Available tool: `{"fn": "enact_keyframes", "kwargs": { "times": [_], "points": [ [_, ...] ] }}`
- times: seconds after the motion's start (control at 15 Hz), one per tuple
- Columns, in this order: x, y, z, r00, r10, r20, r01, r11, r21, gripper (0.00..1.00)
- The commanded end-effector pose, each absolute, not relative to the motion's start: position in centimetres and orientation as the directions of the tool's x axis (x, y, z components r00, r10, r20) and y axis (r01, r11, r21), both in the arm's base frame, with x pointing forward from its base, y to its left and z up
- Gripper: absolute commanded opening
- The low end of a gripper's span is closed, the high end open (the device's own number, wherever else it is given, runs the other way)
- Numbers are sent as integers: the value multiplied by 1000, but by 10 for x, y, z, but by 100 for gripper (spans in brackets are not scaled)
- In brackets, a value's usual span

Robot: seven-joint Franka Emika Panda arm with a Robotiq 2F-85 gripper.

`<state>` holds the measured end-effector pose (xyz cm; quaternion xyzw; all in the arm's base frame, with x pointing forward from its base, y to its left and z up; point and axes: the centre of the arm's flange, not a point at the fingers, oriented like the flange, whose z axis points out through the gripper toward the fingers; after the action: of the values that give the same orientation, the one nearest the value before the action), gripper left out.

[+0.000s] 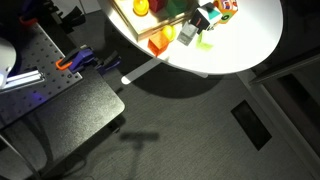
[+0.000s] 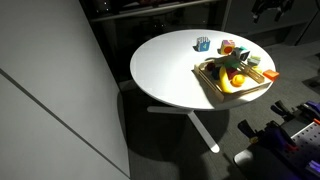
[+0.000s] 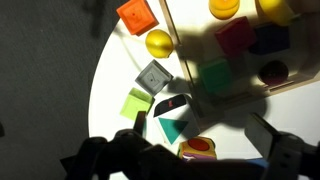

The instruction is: Pick up the block with the number one on it and put it in the tray

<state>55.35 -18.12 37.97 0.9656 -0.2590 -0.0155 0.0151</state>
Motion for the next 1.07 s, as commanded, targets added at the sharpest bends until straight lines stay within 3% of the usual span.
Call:
{"fn": "enact_keyframes", "kwargs": {
  "times": [0.0,1.0],
  "points": [
    [586,-192,366,858,-512,-33,-511,-859,37,100],
    [637,-212,277,922,-383,58,-385,-923,26,100]
  ]
}}
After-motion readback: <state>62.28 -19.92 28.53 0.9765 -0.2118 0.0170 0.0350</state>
